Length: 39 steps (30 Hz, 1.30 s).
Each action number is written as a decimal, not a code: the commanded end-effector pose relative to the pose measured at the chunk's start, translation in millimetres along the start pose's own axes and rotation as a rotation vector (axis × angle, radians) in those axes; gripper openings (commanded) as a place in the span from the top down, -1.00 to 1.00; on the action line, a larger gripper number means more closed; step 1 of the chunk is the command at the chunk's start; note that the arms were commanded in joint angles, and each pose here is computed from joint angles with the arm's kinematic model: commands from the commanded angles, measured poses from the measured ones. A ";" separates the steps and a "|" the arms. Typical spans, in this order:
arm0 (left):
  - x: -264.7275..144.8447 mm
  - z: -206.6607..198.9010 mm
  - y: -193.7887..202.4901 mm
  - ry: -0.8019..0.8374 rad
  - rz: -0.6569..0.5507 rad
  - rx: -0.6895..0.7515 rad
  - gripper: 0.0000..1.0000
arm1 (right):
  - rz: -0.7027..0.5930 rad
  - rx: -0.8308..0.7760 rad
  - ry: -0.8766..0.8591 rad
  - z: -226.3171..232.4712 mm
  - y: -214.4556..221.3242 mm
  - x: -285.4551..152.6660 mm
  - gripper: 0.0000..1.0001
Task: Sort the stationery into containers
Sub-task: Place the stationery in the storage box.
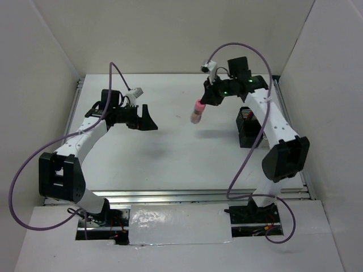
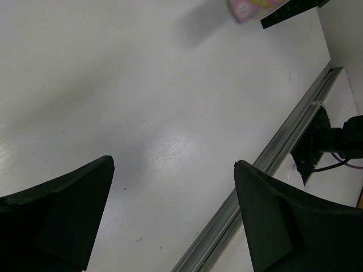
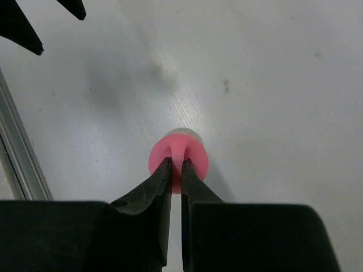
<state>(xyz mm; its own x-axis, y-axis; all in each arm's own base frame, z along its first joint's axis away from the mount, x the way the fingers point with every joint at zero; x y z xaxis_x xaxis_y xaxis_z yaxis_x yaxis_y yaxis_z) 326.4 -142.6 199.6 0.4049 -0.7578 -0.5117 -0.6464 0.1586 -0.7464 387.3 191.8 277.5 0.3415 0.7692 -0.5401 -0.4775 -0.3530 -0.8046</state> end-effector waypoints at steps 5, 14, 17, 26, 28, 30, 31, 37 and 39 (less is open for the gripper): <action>-16.5 -7.0 -17.6 -0.047 -0.064 0.074 -0.99 | -0.149 0.082 0.197 7.2 3.7 -116.1 1.00; -17.7 -10.3 -24.2 -0.051 -0.075 0.084 -0.99 | -0.192 0.248 0.517 -21.9 64.1 -191.6 1.00; -18.8 -9.8 -26.8 -0.061 -0.077 0.089 -0.99 | -0.207 0.265 0.609 -27.9 76.6 -204.6 1.00; -17.1 -10.1 -25.2 -0.072 -0.073 0.093 -0.99 | -0.226 0.302 0.726 -47.9 99.8 -215.7 1.00; -17.8 -10.1 -24.4 -0.073 -0.070 0.091 -0.99 | -0.221 0.314 0.750 -54.5 104.5 -216.8 1.00; -17.2 -9.6 -23.5 -0.076 -0.068 0.092 -0.99 | -0.225 0.317 0.762 -60.9 105.0 -217.9 1.00; -17.9 -9.4 -23.8 -0.077 -0.070 0.092 -0.99 | -0.226 0.326 0.773 -64.2 105.7 -219.4 1.00; -16.1 -8.3 -22.2 -0.074 -0.065 0.088 -0.98 | -0.215 0.369 0.770 -79.4 108.2 -220.0 1.00; -15.5 -8.0 -21.9 -0.075 -0.061 0.087 -0.99 | -0.199 0.388 0.756 -82.8 113.4 -216.1 1.00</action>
<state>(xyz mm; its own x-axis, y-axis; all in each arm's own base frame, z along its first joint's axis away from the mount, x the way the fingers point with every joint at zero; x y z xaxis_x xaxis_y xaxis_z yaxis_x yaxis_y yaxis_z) 326.9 -137.5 208.6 0.4673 -0.7086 -0.5287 -0.6179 0.1659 -0.7686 313.4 -52.6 264.5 0.7845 0.2008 -0.5868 -0.6084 0.0661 -0.7908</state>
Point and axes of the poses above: each gripper's point midway between its finger pads, its own x axis out along the fingers, its own z axis along the line the jaws close on, y = z × x, the point moved 4 cm from there along -x, back along the fingers, and after that the axes turned 12 degrees about x, right-handed, at the moved point
